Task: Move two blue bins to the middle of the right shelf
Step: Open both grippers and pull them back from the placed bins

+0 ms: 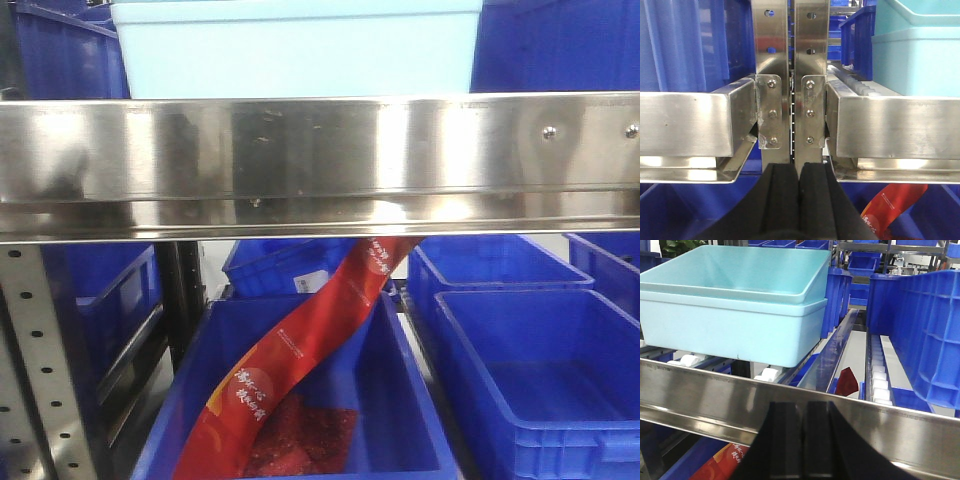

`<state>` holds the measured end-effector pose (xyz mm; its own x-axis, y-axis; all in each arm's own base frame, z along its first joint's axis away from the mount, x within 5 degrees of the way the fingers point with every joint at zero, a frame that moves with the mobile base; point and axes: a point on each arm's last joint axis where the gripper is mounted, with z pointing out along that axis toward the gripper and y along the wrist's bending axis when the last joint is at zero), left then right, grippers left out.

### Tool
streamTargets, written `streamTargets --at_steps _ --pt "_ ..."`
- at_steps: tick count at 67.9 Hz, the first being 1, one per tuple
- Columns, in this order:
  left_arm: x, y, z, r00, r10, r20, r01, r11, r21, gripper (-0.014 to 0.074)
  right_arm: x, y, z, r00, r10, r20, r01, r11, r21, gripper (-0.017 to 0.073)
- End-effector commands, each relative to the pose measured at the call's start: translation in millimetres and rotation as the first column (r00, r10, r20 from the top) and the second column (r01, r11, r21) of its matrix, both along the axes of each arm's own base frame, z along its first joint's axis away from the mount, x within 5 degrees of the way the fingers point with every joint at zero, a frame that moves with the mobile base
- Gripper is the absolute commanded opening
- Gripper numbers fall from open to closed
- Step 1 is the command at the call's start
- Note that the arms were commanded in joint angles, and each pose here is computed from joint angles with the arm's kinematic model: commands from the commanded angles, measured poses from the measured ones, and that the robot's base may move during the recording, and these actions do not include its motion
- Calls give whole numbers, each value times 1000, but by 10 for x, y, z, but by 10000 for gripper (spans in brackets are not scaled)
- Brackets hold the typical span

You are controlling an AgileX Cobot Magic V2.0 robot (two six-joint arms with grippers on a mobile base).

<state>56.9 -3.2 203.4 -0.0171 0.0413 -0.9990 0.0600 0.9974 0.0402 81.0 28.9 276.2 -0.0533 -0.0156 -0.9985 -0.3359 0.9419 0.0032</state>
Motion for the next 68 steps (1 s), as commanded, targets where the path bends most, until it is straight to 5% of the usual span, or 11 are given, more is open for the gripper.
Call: streamTargets --at_steps 1,11,23,32,68 --pt "-5 0 25 1000 0 26 0 1000 -7 -111 -6 -4 12 1000 -2 24 2 1000 1 -162" --pt "-5 0 25 1000 0 26 0 1000 -7 -111 13 -81 -38 995 -97 17 96 995 34 -162" --pt "-5 0 25 1000 0 26 0 1000 -7 -111 -74 -250 -275 957 -289 20 288 956 61 -162" --pt "-5 0 25 1000 0 26 0 1000 -7 -111 -167 -298 -501 935 -352 41 349 935 68 -162" --pt "-5 0 25 1000 0 26 0 1000 -7 -111 -246 -297 -692 934 -353 54 350 934 67 -162"
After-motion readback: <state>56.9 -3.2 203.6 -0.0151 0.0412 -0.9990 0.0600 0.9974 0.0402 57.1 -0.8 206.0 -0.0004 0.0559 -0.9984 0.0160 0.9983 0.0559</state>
